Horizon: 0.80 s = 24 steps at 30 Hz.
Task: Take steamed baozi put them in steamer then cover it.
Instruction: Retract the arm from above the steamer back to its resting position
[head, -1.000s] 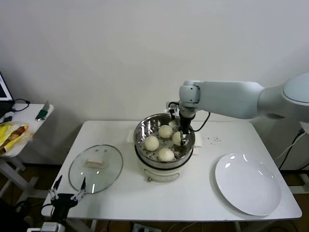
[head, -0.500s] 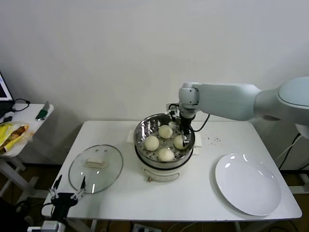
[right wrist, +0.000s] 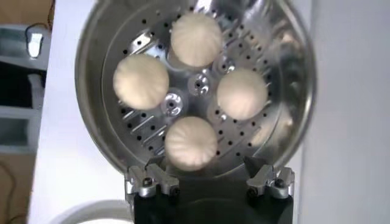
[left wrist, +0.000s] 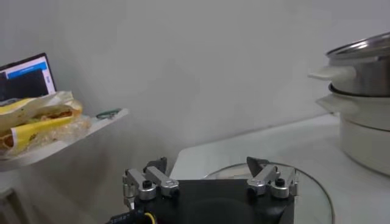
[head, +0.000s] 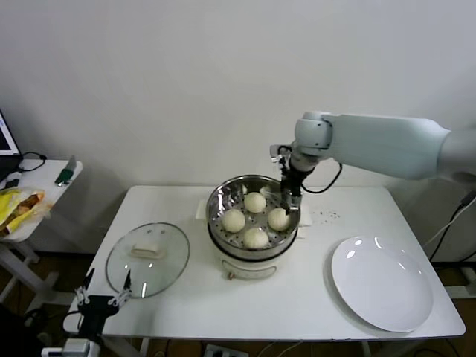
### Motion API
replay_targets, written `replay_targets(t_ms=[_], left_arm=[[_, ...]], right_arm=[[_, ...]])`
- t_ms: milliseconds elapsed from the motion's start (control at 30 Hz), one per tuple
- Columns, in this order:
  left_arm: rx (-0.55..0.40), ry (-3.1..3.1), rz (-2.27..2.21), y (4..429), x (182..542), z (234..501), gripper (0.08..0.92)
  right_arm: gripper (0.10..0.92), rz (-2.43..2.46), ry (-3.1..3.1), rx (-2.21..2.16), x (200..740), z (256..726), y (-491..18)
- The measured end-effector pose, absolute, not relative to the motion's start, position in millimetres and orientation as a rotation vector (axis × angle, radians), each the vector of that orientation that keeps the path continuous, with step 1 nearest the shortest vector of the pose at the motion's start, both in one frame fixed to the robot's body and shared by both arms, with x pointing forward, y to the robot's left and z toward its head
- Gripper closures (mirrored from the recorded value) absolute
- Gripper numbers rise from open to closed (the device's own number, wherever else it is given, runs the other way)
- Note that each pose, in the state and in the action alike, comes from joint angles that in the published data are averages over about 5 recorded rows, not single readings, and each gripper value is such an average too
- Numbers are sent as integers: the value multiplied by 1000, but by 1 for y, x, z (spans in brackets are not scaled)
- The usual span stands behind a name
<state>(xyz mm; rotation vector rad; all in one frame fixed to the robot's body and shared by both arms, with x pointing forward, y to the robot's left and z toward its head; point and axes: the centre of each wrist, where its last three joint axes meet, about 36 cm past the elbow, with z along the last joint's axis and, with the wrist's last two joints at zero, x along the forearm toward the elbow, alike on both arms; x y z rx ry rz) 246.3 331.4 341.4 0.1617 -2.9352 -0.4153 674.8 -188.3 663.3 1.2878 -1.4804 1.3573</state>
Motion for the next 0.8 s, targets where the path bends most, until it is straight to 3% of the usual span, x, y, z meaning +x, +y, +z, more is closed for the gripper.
replay_targets(t_ms=[300, 800], left_arm=[[135, -2939, -448, 326, 244, 344, 177], [113, -2952, -616, 321, 237, 353, 177]], right_arm=[[200, 1360, -1937, 1339, 644, 645, -250], [200, 863, -2807, 1096, 574, 581, -333]])
